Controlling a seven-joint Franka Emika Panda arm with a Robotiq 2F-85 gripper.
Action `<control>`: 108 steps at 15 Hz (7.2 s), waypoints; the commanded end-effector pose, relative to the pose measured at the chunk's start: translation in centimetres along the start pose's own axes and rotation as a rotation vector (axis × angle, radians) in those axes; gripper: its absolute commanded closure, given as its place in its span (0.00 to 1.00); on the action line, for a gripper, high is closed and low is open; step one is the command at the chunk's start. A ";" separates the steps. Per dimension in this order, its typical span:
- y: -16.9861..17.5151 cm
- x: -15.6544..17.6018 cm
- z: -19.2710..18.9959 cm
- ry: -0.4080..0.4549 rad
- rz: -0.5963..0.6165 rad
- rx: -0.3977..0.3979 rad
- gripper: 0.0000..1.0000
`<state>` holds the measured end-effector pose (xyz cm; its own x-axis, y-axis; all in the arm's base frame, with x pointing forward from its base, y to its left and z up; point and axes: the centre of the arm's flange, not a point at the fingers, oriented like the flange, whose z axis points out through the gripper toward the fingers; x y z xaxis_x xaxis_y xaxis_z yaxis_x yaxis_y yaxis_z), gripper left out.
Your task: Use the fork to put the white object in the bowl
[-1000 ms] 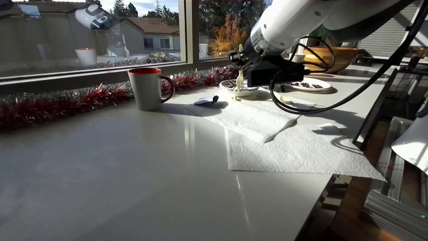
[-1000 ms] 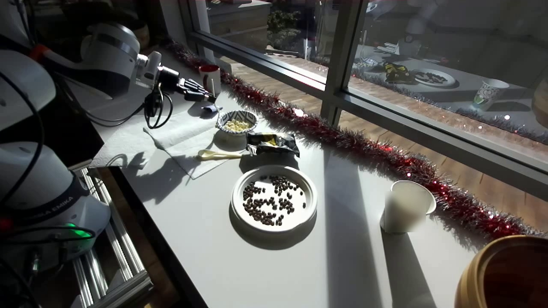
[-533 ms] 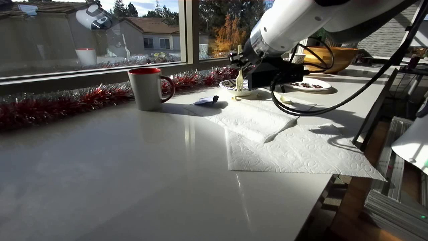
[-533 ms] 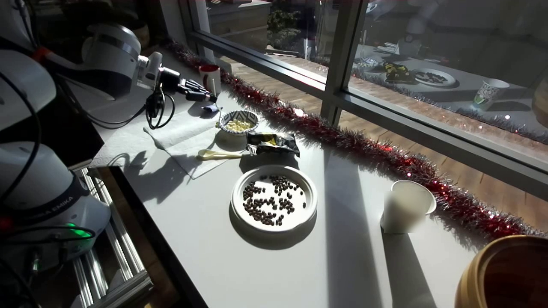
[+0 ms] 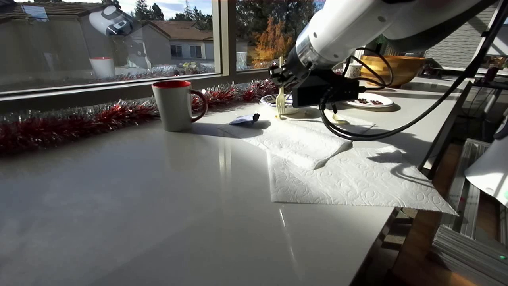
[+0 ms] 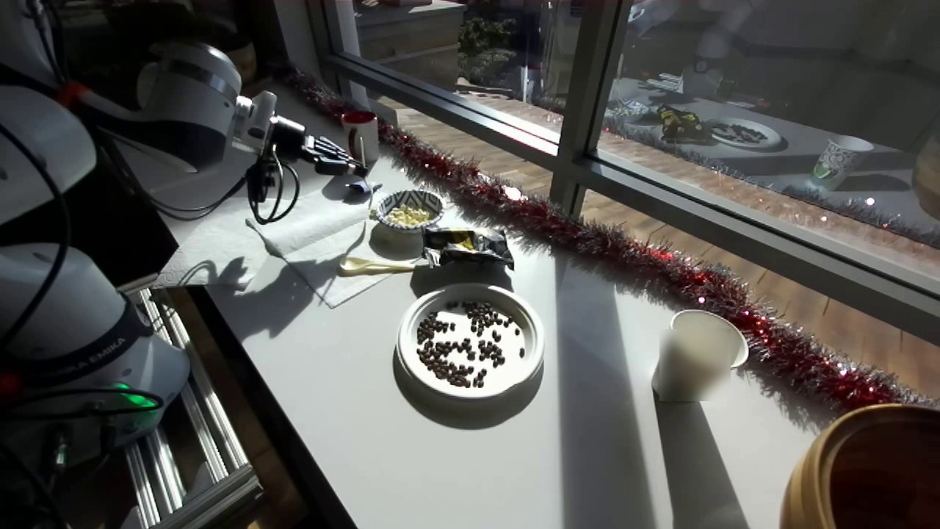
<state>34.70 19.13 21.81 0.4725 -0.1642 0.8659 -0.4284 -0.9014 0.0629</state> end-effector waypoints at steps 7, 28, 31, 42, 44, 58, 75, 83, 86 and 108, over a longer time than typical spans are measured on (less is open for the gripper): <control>-0.3 -0.4 1.1 0.076 0.037 0.053 0.97; 0.0 -1.0 2.4 0.124 0.006 0.060 0.97; -0.1 -0.7 2.1 0.130 0.004 0.066 0.97; 0.1 -0.6 1.9 0.128 -0.052 0.043 0.97; 0.1 -0.6 1.8 0.128 -0.062 0.038 0.97; 0.8 -1.6 2.4 0.085 -0.106 0.016 0.97; 1.0 -3.2 2.7 0.023 -0.169 0.032 0.97; 0.4 -0.2 2.3 0.048 -0.116 0.032 0.97; 0.3 1.6 2.3 0.055 -0.074 0.024 0.97; 2.9 8.8 3.6 -0.018 0.071 -0.102 0.97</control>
<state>40.20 12.83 28.43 0.4384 -0.2682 0.8578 -0.5376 -0.8432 0.0112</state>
